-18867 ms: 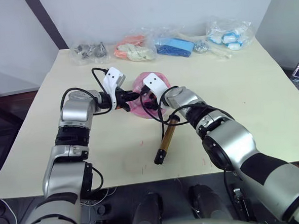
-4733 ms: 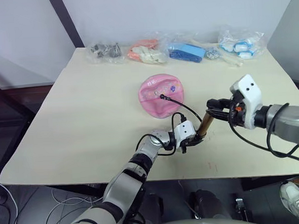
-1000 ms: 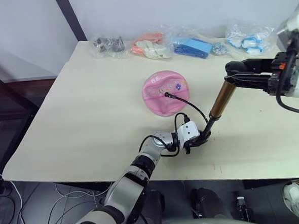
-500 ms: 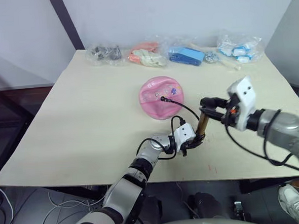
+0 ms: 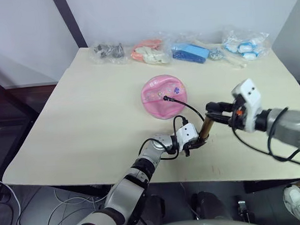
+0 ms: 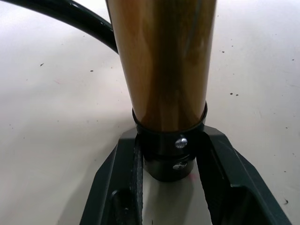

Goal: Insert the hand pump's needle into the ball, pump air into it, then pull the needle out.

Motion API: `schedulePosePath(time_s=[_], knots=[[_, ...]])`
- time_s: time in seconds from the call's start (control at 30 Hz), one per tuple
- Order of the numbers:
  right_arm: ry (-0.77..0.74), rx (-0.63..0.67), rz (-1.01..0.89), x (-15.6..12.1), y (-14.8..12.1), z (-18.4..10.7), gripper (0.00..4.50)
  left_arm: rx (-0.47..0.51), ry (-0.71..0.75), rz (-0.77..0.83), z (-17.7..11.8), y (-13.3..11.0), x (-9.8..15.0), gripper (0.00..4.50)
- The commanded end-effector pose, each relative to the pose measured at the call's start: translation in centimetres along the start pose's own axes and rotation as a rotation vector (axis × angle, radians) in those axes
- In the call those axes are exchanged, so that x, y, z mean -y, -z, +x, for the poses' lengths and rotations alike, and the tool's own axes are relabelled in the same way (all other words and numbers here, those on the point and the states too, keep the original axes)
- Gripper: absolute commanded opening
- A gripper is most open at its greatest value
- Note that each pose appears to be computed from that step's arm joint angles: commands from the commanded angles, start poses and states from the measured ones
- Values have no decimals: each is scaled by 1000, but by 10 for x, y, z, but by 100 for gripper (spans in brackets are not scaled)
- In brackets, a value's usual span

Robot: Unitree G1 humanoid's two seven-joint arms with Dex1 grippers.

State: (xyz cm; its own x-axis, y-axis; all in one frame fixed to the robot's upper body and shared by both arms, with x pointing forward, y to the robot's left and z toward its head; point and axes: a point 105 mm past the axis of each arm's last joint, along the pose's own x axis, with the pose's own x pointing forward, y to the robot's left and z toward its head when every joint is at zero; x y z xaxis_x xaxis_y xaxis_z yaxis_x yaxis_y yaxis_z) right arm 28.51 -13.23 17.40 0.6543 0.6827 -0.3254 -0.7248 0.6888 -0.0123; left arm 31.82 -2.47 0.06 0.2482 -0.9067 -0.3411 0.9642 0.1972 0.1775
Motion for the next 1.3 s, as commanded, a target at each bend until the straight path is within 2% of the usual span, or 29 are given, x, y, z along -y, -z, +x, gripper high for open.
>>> schedulePosePath(time_s=[0.03,0.1,0.3,0.4,0.53,0.6,0.77,0.93,1.0,1.13,1.23,1.3], knots=[[-23,193,-120,-4,-91,-45,167,-175,35,-106,-9,51,21,112],[-17,220,-143,-3,-113,-59,167,-175,36,-107,-9,51,22,112],[8,278,-184,-8,-155,-85,167,-177,16,-117,-11,52,17,112],[-23,238,-182,-16,-142,-74,167,-178,12,-116,-12,51,15,112],[-53,115,-115,-21,-84,-47,167,-176,7,-115,-12,50,13,112],[-43,95,-80,-20,-65,-41,167,-175,5,-115,-12,50,13,112],[19,-32,15,-13,20,-12,167,-173,3,-115,-12,49,13,112],[14,-191,72,-21,108,13,167,-172,4,-113,-12,49,13,112],[-6,-213,72,-28,125,21,167,-172,5,-111,-12,49,13,112],[-16,-177,85,-32,124,30,167,-171,8,-108,-11,48,13,112],[-10,-89,58,-26,92,28,167,-172,7,-110,-12,48,12,112],[0,-4,18,-20,57,22,167,-174,7,-110,-12,48,12,112]])
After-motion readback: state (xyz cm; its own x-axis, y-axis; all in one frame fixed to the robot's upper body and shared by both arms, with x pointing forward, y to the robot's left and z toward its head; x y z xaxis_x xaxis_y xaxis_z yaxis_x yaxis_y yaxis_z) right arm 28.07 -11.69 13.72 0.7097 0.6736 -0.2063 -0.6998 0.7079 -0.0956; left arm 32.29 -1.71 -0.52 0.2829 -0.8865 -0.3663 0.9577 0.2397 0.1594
